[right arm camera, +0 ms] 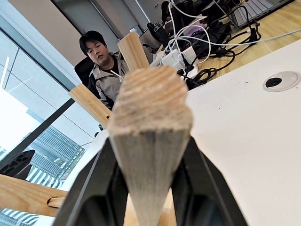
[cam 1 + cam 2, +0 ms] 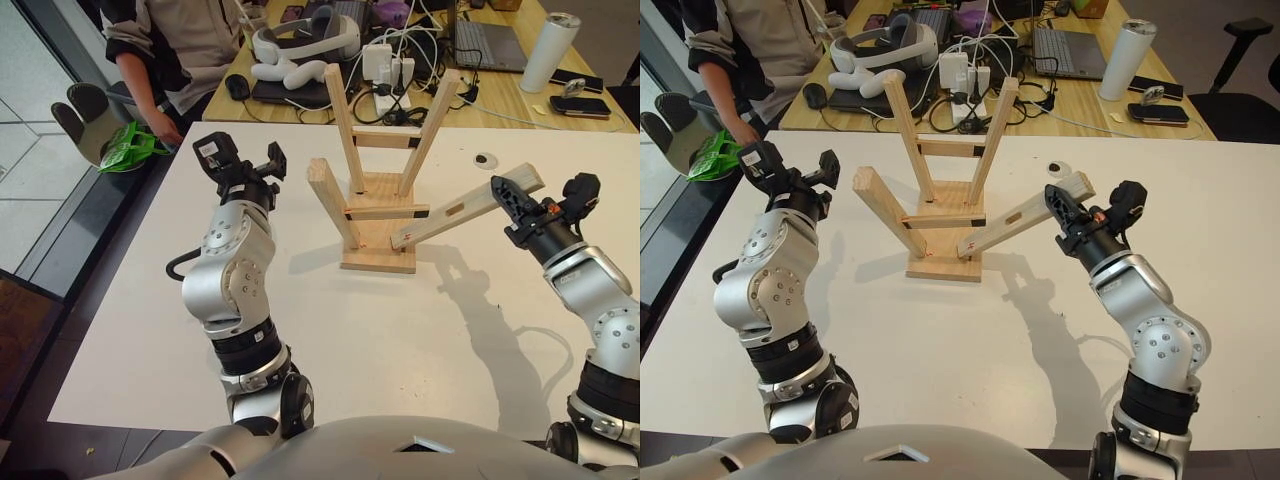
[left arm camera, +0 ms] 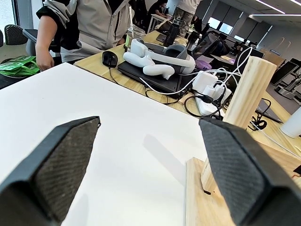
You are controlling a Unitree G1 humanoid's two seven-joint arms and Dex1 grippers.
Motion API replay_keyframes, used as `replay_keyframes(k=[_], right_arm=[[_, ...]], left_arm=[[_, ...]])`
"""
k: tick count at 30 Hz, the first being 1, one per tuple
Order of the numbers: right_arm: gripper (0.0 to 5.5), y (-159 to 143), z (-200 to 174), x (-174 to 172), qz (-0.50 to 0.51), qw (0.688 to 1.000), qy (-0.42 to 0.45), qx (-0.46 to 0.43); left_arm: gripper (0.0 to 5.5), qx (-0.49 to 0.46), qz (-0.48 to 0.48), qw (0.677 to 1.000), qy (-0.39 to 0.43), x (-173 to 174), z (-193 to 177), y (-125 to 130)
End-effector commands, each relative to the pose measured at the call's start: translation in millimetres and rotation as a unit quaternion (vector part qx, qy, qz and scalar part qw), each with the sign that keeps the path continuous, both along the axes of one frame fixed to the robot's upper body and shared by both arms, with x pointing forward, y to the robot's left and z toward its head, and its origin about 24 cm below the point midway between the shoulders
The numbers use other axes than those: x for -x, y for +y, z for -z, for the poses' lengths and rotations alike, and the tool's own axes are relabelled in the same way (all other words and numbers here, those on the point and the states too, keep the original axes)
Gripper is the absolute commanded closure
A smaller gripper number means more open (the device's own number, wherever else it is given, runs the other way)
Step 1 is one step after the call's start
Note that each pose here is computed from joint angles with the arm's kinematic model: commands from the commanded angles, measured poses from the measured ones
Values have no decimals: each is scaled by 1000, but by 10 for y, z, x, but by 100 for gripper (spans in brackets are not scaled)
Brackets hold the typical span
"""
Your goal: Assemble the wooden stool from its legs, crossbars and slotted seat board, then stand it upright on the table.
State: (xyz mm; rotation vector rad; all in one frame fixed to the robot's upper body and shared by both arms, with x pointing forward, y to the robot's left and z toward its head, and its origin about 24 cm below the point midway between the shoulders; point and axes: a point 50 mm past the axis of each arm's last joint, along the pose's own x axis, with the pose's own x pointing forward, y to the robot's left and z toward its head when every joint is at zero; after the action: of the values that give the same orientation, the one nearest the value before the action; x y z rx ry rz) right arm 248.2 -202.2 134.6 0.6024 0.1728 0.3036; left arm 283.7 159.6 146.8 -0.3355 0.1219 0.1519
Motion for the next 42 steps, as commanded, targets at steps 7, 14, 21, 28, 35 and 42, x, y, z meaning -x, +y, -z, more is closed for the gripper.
replay_keyframes(k=[7, 14, 21, 28, 35, 42], right_arm=[[450, -68, 3, -21, -8, 990, 88, 112], [450, 61, -125, 121, -24, 985, 84, 151], [450, 211, -262, 150, -13, 979, 61, 192], [450, 189, -101, 225, 1, 984, 112, 139], [450, -241, 105, 185, 27, 978, 158, 135], [450, -301, 21, 68, -6, 977, 144, 159]], left_arm=[[160, 14, -31, 999, -7, 23, -34, 21], [160, 19, -67, 997, -20, 65, -74, 71], [160, 25, -80, 996, -31, 65, -105, 37], [160, 26, -80, 996, -35, 54, -104, -1], [160, 29, -75, 996, -44, 7, -94, -106], [160, 34, -75, 995, -51, 9, -73, -170]])
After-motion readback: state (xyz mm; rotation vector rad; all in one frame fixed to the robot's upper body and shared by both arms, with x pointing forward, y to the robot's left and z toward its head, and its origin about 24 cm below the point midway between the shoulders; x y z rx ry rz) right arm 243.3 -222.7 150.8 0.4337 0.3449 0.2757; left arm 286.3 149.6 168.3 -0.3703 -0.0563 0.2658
